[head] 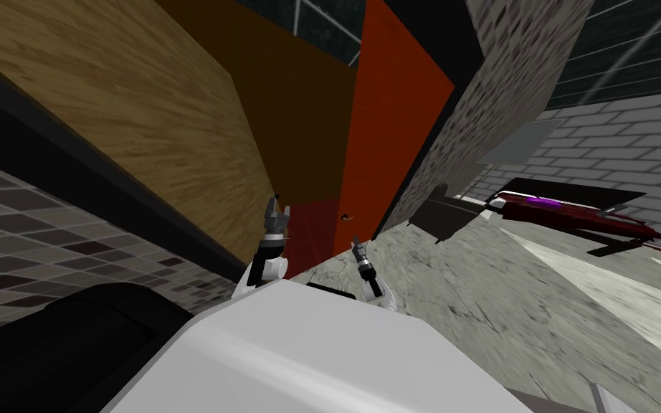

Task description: Push the door open

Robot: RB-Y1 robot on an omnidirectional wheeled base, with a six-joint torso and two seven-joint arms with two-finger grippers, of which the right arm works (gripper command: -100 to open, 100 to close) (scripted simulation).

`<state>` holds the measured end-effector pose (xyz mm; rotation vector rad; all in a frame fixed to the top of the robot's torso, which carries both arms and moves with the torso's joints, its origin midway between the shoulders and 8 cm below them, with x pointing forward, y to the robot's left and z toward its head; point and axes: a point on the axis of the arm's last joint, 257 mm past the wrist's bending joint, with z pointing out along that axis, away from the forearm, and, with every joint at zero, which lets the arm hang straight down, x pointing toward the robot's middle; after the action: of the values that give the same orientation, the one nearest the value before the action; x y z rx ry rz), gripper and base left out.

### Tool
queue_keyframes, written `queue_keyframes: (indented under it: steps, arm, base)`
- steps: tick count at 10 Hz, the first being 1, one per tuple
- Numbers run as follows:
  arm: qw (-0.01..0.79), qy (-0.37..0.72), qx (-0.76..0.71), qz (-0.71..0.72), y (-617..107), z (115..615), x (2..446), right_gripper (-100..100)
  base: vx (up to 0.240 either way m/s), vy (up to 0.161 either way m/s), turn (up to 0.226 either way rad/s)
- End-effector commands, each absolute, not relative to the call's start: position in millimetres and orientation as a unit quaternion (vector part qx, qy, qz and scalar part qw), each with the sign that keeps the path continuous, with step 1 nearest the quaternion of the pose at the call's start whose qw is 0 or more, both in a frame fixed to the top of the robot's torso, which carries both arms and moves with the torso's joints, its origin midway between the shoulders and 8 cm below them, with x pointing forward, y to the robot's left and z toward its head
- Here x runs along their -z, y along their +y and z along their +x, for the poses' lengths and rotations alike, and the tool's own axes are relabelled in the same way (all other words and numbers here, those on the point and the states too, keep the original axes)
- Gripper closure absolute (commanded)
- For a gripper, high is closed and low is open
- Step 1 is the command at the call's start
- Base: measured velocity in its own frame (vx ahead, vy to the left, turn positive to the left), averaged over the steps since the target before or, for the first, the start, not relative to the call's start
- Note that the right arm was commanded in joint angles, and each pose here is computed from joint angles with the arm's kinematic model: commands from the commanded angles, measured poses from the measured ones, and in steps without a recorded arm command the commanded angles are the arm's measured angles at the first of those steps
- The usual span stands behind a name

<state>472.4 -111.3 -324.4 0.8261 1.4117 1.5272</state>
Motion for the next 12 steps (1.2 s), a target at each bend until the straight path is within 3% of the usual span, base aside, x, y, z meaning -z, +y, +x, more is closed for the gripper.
queue_keyframes:
  steps: [1, 12]
  arm:
    - [0.429, 0.572, -0.615, 0.333, -108.1, 471.4, 330.8, -100]
    - [0.372, 0.604, -0.617, 0.340, -81.1, 460.6, 373.7, -100]
  base:
    - [0.077, -0.084, 0.046]
    - [0.092, -0.089, 0.045]
